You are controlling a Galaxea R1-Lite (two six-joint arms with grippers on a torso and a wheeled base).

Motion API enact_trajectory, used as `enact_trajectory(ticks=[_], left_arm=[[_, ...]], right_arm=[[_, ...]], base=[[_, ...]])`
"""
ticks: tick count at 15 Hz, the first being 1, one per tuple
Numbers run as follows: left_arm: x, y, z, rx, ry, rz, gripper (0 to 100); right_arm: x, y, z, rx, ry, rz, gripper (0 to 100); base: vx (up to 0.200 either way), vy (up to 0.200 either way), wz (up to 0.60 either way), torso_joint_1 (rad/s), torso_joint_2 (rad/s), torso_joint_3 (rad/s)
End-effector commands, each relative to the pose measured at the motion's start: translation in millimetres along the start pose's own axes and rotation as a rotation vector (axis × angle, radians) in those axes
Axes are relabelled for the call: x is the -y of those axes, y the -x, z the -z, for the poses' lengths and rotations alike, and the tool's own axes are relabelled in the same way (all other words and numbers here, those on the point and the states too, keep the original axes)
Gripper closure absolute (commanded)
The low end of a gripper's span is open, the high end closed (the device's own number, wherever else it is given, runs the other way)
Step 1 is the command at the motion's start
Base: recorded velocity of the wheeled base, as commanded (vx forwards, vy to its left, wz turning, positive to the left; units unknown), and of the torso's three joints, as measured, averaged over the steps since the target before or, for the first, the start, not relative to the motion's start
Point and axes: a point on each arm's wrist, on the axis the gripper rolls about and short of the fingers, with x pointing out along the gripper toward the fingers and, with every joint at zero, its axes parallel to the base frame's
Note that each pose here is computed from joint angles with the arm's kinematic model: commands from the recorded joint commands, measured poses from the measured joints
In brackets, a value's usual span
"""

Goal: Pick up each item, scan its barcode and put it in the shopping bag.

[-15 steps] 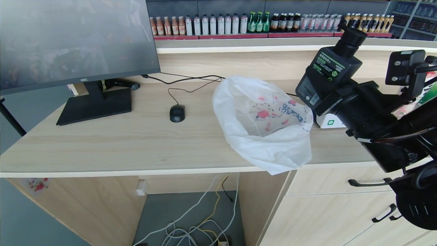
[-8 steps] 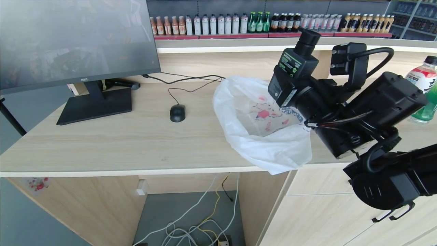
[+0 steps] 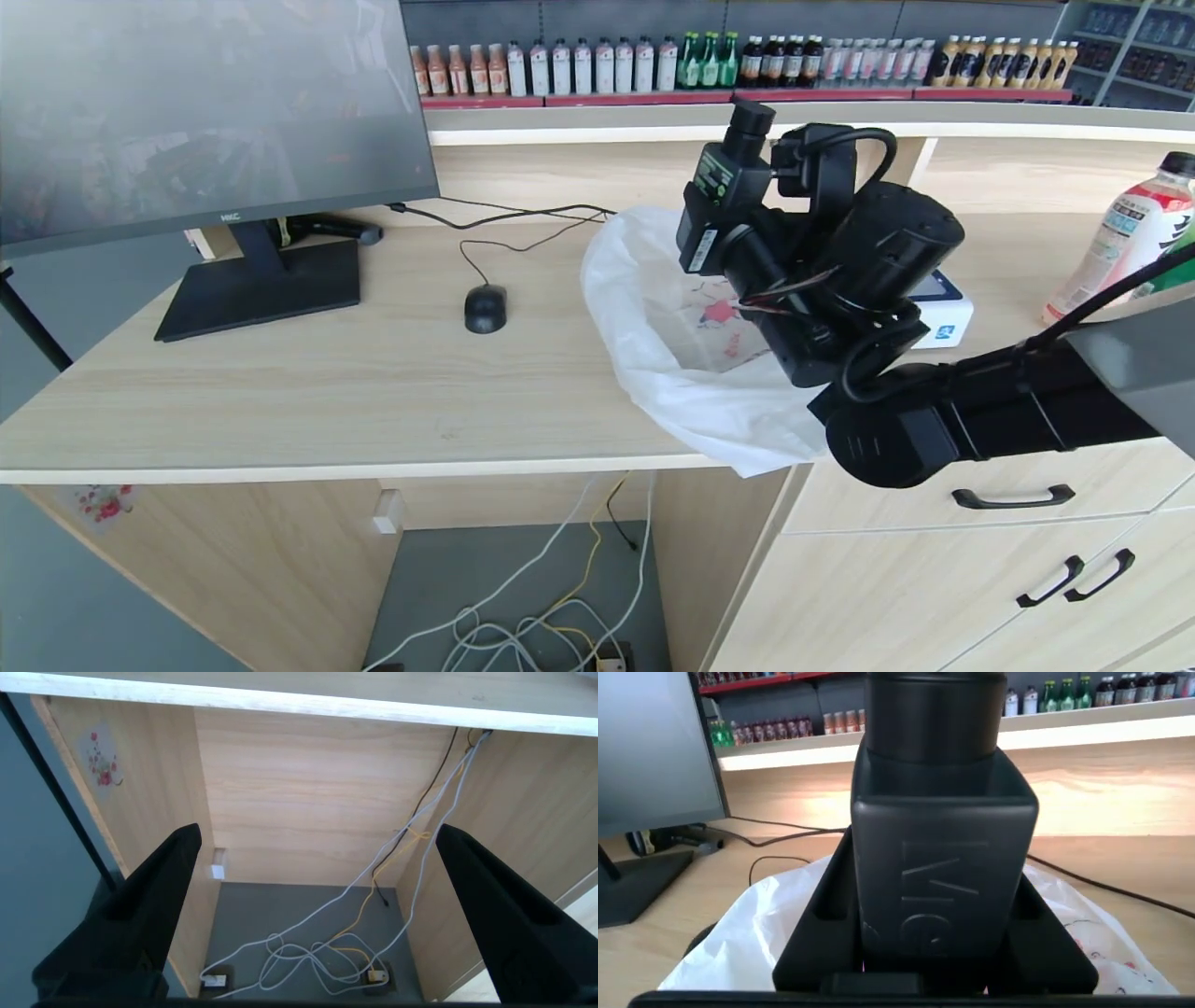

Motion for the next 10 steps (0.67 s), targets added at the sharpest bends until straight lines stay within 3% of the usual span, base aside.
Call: enact_trajectory(ticks=[1, 10], left_arm=[[0.0, 0, 0.0, 0.000, 0.002, 0.002, 0], [0.0, 0, 0.0, 0.000, 0.001, 0.002, 0]], right_arm=[[-3, -6, 31, -0.049, 0.017, 0.000, 100], [-4, -6, 56, -0.099, 0.001, -0.009, 100]], base=[[0.000, 0.000, 0.00, 0.000, 0.00, 0.000], [0.000, 0.000, 0.00, 0.000, 0.00, 0.000]])
